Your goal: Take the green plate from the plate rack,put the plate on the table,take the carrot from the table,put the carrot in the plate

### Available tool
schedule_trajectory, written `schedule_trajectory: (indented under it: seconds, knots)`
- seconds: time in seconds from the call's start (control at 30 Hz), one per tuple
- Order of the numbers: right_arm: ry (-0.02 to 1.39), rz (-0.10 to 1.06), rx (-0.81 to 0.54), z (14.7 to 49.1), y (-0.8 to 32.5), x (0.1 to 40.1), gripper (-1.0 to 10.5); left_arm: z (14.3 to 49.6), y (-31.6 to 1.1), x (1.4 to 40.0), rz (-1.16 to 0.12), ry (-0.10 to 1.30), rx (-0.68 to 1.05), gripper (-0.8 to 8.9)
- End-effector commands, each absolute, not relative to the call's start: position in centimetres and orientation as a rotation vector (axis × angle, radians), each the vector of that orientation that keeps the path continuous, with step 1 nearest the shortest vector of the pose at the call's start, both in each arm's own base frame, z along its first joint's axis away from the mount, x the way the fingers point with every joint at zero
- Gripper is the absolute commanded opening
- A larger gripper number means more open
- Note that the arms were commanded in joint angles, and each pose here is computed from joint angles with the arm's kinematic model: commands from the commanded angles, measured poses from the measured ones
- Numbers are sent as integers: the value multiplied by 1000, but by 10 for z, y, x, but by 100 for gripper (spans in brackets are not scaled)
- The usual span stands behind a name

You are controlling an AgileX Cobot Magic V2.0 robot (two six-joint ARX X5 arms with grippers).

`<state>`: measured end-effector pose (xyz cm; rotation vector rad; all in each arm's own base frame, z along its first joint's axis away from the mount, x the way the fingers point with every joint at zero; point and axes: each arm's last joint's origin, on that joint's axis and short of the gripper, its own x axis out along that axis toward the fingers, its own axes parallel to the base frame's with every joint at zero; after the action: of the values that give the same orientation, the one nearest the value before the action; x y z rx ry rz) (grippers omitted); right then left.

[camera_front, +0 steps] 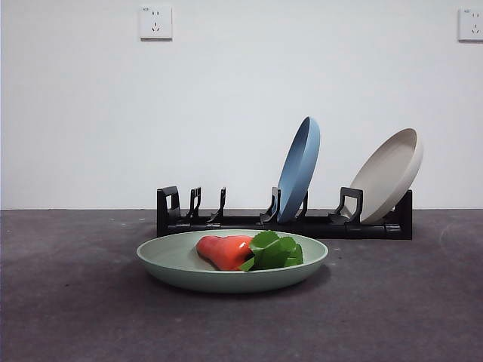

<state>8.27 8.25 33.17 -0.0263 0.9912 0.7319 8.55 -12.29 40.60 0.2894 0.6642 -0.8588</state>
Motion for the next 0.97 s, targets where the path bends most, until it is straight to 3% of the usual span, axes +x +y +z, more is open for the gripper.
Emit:
schedule_trajectory:
  seconds: [0.03,0.7,0.77,0.97]
  knots:
    - [988,735,-33,331,83,83,1,406,-123,85,-860,666,280,-4]
    - [987,735,-33,331,83,83,1,407,-124,87,-838,638,291,-4]
    - [987,735,-34,331,83,83,1,411,-121,89,-794,572,316,-4]
    - [987,735,-33,331,83,83,1,437,-99,111,-727,134,392,-3]
